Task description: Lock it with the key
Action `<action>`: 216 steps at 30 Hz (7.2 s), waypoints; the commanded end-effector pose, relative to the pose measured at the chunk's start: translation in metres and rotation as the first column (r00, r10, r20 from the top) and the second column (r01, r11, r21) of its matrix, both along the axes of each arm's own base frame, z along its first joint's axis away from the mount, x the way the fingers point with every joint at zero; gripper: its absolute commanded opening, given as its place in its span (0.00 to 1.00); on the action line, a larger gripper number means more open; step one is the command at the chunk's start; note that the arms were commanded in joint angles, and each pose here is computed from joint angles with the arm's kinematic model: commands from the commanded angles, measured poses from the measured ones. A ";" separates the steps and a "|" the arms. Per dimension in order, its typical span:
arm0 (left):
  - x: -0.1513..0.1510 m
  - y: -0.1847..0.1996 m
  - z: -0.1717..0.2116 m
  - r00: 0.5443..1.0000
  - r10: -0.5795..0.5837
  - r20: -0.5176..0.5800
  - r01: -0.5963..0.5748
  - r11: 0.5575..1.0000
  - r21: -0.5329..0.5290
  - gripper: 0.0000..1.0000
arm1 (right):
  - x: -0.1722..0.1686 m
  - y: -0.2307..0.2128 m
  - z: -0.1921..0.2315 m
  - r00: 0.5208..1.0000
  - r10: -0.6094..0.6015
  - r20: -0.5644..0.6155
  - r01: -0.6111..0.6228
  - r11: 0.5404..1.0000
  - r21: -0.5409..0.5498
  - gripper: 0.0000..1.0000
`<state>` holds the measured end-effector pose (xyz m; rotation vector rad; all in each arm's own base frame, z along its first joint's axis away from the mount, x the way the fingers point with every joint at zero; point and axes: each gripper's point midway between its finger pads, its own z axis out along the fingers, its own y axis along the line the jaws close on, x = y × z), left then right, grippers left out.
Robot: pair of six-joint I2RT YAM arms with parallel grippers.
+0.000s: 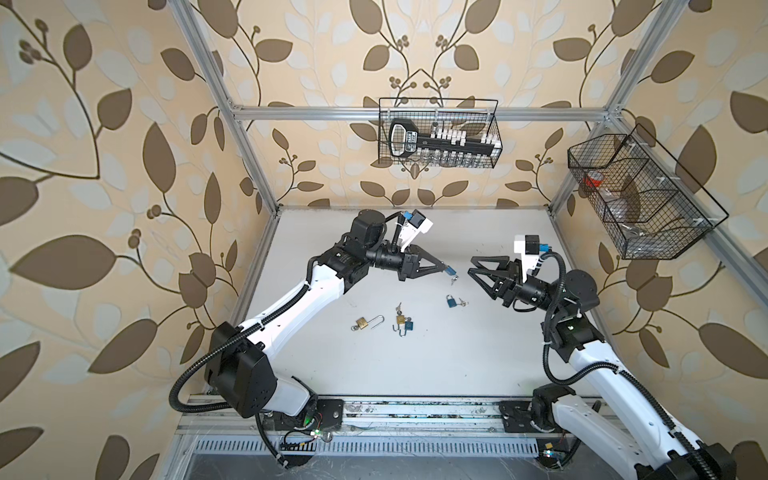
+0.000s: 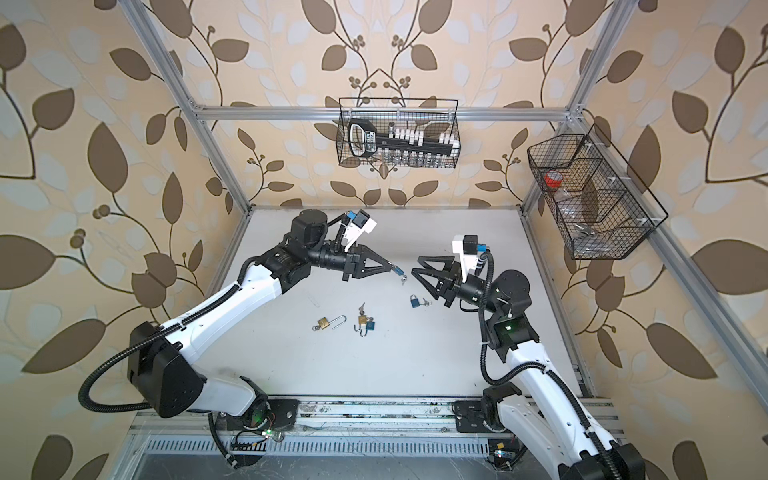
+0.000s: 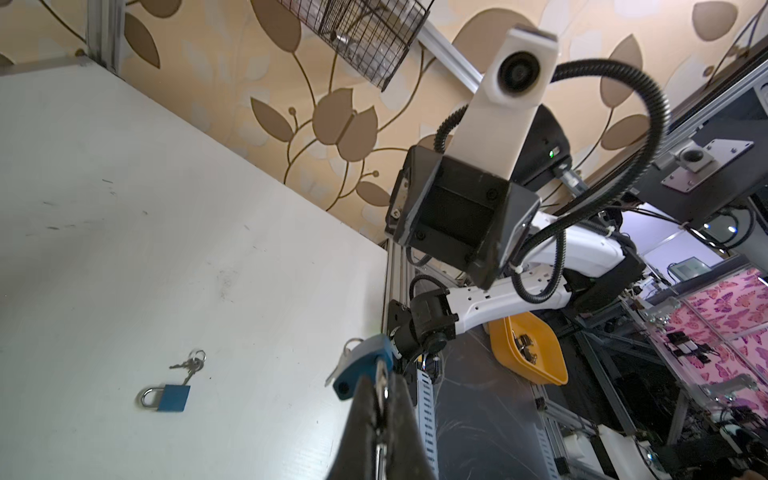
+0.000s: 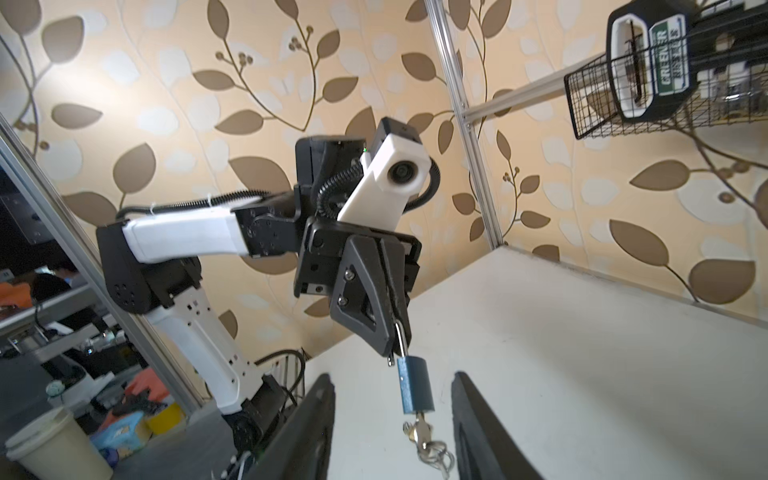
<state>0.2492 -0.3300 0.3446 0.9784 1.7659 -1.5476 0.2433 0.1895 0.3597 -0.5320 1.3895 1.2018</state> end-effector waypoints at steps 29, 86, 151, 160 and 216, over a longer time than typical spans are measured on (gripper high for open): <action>-0.038 -0.008 0.085 0.994 0.006 0.106 0.017 0.977 -0.213 0.00 | -0.019 0.028 0.024 0.973 0.065 0.219 -0.043 0.994 -0.105 0.25; -0.058 0.005 0.066 0.970 -0.080 0.231 0.069 0.996 0.055 0.54 | -0.039 0.035 0.012 0.910 0.413 -0.047 -0.414 0.889 -0.195 0.00; -0.052 -0.004 0.046 0.965 -0.091 0.246 0.060 0.990 0.130 0.00 | -0.049 0.036 0.023 0.881 0.468 -0.075 -0.474 0.863 -0.173 0.00; -0.089 -0.040 0.031 0.947 -0.282 0.155 0.268 0.958 0.103 0.00 | -0.035 0.053 0.018 0.907 0.420 -0.042 -0.418 0.880 -0.226 0.00; -0.065 0.007 0.061 0.976 -0.131 0.175 0.129 0.991 0.026 0.00 | -0.041 0.030 0.014 0.930 0.367 -0.026 -0.365 0.910 -0.198 0.15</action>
